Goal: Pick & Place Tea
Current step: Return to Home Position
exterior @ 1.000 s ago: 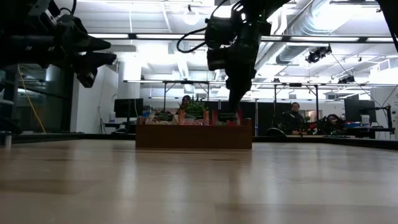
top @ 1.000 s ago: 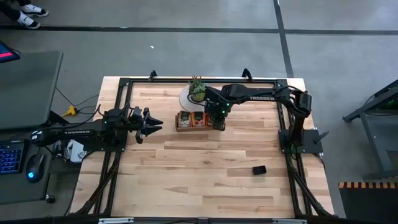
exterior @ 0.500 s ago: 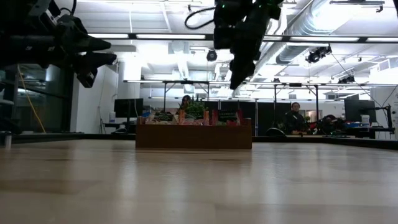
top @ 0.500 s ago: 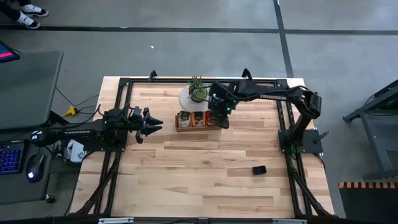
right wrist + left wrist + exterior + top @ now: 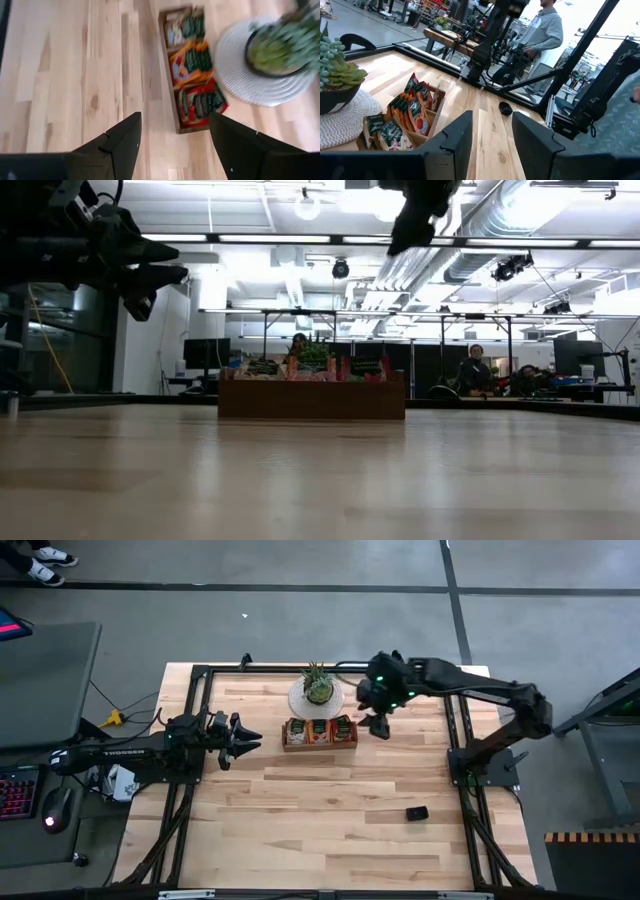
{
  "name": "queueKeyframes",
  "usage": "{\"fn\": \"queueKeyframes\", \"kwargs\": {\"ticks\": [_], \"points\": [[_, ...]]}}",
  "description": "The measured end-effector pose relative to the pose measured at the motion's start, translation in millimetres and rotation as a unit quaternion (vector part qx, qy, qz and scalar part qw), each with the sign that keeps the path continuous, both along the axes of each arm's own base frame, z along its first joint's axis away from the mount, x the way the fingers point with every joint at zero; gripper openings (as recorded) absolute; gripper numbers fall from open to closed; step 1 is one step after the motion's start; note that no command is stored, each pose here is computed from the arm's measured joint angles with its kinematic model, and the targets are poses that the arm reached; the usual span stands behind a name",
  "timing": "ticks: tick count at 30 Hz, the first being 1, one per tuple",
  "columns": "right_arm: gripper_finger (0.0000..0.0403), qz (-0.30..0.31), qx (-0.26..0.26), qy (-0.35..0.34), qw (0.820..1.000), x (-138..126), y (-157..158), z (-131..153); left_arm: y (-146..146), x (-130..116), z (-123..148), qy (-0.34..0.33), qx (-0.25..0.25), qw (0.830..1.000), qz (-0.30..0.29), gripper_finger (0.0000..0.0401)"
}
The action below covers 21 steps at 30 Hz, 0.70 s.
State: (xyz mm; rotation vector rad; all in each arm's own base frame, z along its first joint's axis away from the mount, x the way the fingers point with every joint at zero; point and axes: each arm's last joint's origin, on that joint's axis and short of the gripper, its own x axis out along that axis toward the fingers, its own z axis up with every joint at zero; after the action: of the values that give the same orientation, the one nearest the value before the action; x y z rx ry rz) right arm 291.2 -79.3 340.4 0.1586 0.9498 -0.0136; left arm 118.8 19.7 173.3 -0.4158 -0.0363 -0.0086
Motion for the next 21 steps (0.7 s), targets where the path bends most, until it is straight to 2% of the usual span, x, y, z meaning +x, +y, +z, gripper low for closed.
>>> {"fn": "queueKeyframes", "kwargs": {"ticks": [10,15,18,21], "points": [[0.0229,0.015,-0.072,-0.114,0.991,-63,18,61,0,0,0,0.001,0.000,1.000,0.000,0.0138],[0.0226,0.003,-0.088,-0.168,0.982,-99,23,84,0,0,-1,0.004,-0.001,1.000,0.001,0.0138],[0.0225,-0.001,-0.088,-0.214,0.973,-120,26,88,0,0,-1,0.004,-0.001,1.000,0.001,0.0138],[0.0225,-0.018,-0.071,-0.264,0.962,-140,29,73,0,0,-1,0.004,-0.001,1.000,0.001,0.0138]]}}
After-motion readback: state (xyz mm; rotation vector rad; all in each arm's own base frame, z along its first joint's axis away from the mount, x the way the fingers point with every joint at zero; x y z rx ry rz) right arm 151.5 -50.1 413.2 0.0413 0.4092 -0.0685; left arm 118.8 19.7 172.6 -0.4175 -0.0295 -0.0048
